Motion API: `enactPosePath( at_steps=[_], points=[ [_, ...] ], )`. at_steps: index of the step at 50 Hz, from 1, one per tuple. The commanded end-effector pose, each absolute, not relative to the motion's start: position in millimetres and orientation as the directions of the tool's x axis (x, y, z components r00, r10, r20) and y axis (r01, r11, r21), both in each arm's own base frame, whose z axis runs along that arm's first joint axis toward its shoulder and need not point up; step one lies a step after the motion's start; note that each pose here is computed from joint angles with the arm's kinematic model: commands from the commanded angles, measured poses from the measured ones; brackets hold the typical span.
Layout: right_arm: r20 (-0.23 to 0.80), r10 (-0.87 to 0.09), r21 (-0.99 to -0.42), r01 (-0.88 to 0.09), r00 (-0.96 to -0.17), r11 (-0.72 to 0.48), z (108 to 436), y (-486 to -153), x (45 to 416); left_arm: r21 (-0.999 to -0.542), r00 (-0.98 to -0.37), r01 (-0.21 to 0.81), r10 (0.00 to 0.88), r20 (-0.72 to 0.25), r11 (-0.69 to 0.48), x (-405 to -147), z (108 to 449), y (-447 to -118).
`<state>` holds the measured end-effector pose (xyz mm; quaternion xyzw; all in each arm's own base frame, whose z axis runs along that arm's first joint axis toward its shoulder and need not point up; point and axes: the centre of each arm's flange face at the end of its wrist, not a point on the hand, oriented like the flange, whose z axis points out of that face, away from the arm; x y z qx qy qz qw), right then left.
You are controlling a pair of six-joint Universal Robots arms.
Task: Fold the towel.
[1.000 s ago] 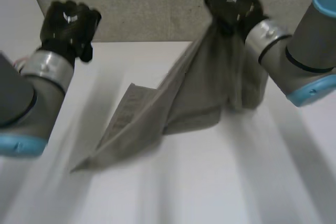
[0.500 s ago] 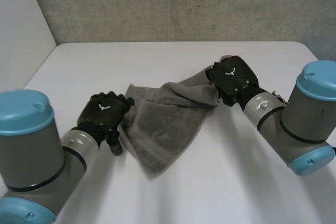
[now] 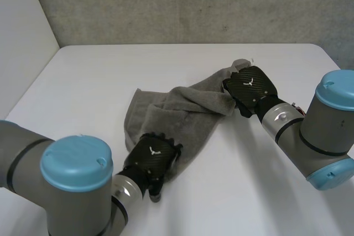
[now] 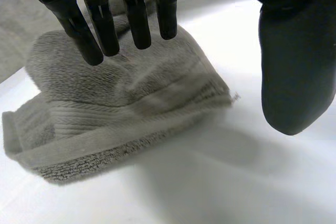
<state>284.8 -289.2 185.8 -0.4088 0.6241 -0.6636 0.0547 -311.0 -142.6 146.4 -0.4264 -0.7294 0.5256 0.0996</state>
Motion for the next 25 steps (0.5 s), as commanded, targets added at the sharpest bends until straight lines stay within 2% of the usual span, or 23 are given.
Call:
enactPosePath(
  at_steps=[1,3,10,25],
  points=[
    [0.473,-0.587,-0.873,-0.440,-0.657,-0.211,184.0,-288.3,285.5,-0.772,-0.488,0.633,0.743,-0.457,-0.060,-315.5,134.5,-137.1],
    [0.473,-0.588,-0.873,-0.440,-0.657,-0.210,183.4,-288.4,285.5,-0.769,-0.486,0.635,0.735,-0.472,-0.074,-316.3,133.7,-138.7],
    [0.476,-0.591,-0.871,-0.443,-0.651,-0.212,182.3,-287.1,286.9,-0.798,-0.535,0.585,0.671,-0.513,-0.144,-326.0,134.0,-150.9],
    [0.471,-0.603,-0.870,-0.452,-0.644,-0.197,174.0,-286.5,287.4,-0.793,-0.519,0.590,0.682,-0.515,-0.150,-337.8,116.8,-152.9]
  ],
)
